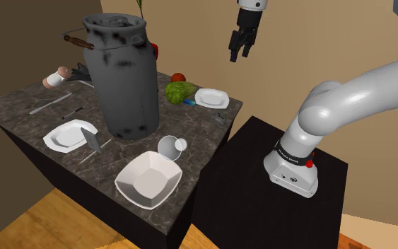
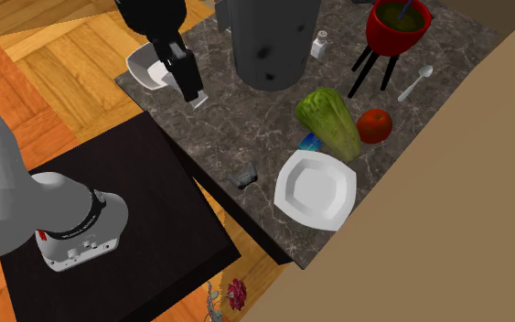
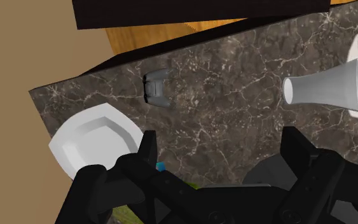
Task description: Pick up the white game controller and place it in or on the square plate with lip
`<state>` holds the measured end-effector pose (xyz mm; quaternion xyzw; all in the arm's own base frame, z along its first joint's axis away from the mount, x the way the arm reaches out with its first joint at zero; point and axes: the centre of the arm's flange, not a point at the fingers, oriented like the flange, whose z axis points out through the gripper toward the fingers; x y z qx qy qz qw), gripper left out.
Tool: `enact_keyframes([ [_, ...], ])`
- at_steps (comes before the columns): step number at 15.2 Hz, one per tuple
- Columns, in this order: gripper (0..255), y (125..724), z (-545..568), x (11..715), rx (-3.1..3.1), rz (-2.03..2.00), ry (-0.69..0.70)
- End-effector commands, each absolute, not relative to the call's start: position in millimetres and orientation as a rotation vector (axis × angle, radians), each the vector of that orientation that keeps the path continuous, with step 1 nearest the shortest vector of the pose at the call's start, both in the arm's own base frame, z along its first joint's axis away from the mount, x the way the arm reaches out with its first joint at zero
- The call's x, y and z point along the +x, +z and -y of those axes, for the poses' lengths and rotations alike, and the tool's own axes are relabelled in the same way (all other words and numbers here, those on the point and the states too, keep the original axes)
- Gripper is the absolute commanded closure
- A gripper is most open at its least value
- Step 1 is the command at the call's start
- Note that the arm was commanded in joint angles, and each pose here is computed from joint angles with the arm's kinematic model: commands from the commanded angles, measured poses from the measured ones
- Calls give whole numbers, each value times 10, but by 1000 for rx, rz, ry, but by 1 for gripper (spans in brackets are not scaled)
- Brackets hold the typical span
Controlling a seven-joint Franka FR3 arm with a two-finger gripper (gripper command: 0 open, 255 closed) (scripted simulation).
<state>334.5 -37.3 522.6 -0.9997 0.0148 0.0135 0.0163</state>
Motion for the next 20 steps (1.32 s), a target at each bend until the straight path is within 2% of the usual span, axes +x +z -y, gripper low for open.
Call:
enact_keyframes([
  [1, 0, 4943, 433, 3378, -3111, -55, 43],
  [20, 0, 2497, 728, 3874, -3128, -139, 83],
])
